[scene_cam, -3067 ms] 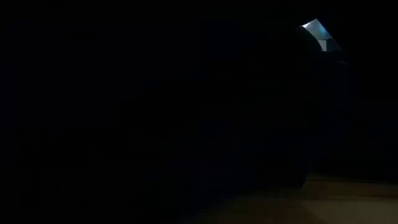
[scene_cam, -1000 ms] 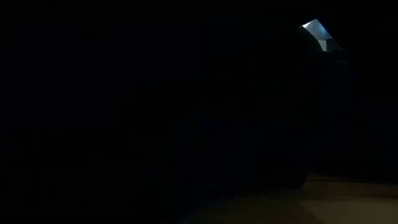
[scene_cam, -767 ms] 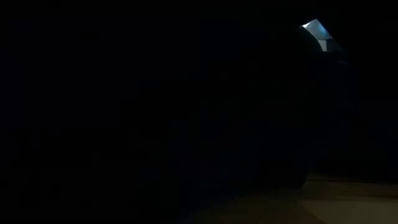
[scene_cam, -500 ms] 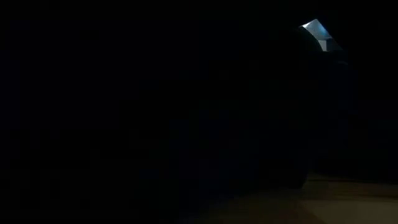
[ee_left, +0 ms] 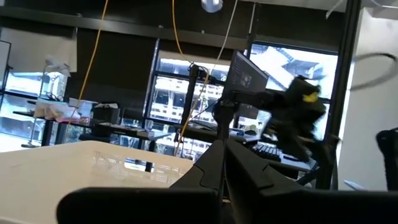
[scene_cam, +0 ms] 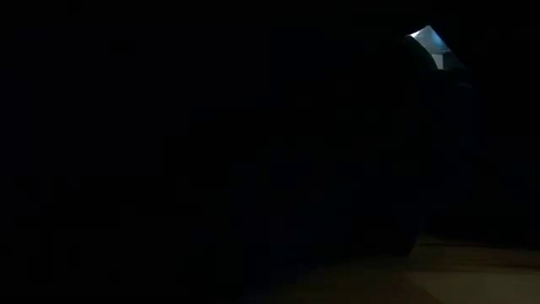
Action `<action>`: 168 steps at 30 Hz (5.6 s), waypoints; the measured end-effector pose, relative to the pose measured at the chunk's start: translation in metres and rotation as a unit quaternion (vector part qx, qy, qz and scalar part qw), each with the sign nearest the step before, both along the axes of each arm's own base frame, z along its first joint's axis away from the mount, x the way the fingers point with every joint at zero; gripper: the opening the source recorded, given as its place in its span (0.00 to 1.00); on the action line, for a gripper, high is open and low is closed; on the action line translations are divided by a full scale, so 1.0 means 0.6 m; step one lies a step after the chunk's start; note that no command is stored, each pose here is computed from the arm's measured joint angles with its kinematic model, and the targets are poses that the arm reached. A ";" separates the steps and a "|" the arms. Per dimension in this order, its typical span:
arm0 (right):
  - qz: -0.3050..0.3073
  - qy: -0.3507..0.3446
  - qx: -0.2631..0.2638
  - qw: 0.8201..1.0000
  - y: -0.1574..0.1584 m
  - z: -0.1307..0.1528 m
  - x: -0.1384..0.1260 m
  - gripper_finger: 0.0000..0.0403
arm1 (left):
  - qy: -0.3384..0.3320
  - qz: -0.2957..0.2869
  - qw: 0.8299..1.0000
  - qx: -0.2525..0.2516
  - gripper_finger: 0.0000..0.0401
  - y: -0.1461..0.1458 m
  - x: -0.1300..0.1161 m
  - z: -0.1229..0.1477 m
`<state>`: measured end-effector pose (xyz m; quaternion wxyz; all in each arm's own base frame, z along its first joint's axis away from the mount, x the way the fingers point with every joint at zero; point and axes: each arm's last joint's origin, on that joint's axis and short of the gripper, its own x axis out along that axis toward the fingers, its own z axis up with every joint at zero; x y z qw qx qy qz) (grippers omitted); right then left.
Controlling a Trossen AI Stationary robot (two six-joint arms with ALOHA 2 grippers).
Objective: Sort clothes
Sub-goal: Put the pink underwear into the white bin, then put the top white sock into the white bin
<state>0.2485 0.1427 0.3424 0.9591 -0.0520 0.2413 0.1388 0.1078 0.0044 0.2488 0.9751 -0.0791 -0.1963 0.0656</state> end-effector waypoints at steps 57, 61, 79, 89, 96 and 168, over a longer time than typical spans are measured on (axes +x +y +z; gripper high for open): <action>-0.040 0.046 -0.144 0.988 0.031 0.054 0.177 0.02 | 0.011 0.002 1.000 -0.015 0.02 0.001 0.001 -0.004; -0.082 0.012 -0.147 0.986 -0.007 0.117 0.150 0.02 | 0.017 0.000 1.000 -0.022 0.02 0.001 0.003 -0.006; -0.323 -0.078 -0.151 0.931 -0.279 0.240 0.074 0.02 | 0.018 0.004 1.000 -0.014 0.02 0.001 0.003 -0.006; -0.464 -0.126 -0.173 0.860 -0.387 0.262 0.060 0.02 | 0.018 0.003 1.000 -0.015 0.02 0.001 0.003 -0.006; -0.462 -0.052 -0.176 0.868 -0.417 0.219 0.058 0.02 | 0.018 0.005 1.000 -0.010 0.02 0.001 0.003 -0.006; -0.058 0.085 0.017 0.995 -0.009 -0.134 0.260 0.49 | -0.033 0.012 0.999 0.006 0.02 0.001 -0.004 0.010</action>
